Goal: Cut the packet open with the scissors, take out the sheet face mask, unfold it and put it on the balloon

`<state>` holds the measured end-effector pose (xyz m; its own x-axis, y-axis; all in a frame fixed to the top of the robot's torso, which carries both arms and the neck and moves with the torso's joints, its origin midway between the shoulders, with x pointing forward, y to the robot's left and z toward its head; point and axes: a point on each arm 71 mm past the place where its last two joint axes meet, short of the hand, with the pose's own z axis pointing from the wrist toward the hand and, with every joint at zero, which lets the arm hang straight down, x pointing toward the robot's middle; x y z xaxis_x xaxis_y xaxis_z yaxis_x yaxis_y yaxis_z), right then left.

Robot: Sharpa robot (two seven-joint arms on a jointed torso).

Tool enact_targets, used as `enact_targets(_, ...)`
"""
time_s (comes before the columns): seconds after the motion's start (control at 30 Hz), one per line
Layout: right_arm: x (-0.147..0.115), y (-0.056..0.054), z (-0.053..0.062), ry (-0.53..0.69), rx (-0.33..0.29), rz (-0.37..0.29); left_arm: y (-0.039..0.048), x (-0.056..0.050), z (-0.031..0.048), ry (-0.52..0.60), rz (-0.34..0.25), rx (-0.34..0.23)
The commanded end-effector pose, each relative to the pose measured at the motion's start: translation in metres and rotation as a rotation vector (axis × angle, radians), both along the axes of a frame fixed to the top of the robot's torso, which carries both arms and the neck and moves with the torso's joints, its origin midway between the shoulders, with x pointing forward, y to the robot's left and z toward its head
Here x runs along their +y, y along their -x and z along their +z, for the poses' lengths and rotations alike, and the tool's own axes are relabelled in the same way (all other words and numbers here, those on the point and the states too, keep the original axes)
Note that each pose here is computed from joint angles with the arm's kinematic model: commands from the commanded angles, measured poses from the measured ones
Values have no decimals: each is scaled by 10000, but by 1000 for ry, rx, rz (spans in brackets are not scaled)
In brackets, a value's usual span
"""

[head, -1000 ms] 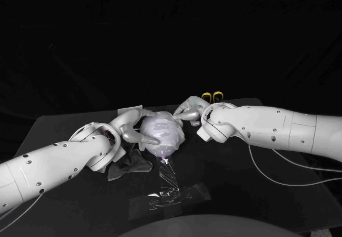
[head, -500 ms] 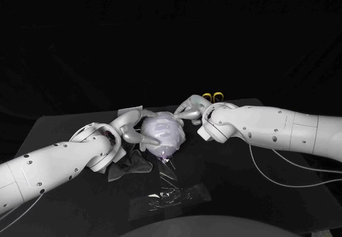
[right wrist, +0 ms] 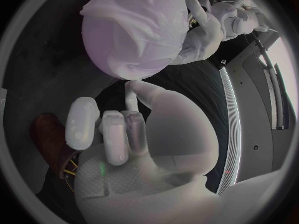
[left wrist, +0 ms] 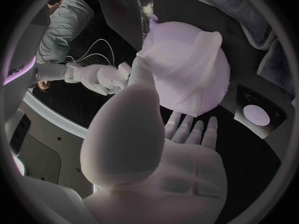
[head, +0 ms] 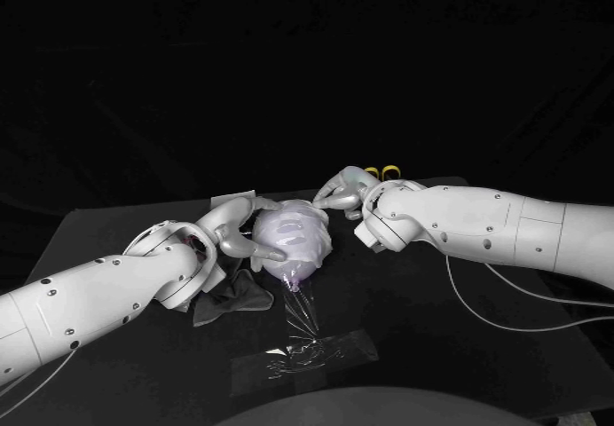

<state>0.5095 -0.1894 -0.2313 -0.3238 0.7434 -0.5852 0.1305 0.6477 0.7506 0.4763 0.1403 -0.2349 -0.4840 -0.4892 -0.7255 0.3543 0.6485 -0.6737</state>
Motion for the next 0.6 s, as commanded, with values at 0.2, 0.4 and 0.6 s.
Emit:
enact_targets(0.2,35,-51,-30,23,24,18,25,-30,-33,-6,-14,24)
enact_targets(0.4,49,-106,-33,36,8,5,27,-34,-32,-6,-15,24)
enact_targets(0.6,10,-105,-12,15,-16,-15,26,-30,-33,-6,-14,24)
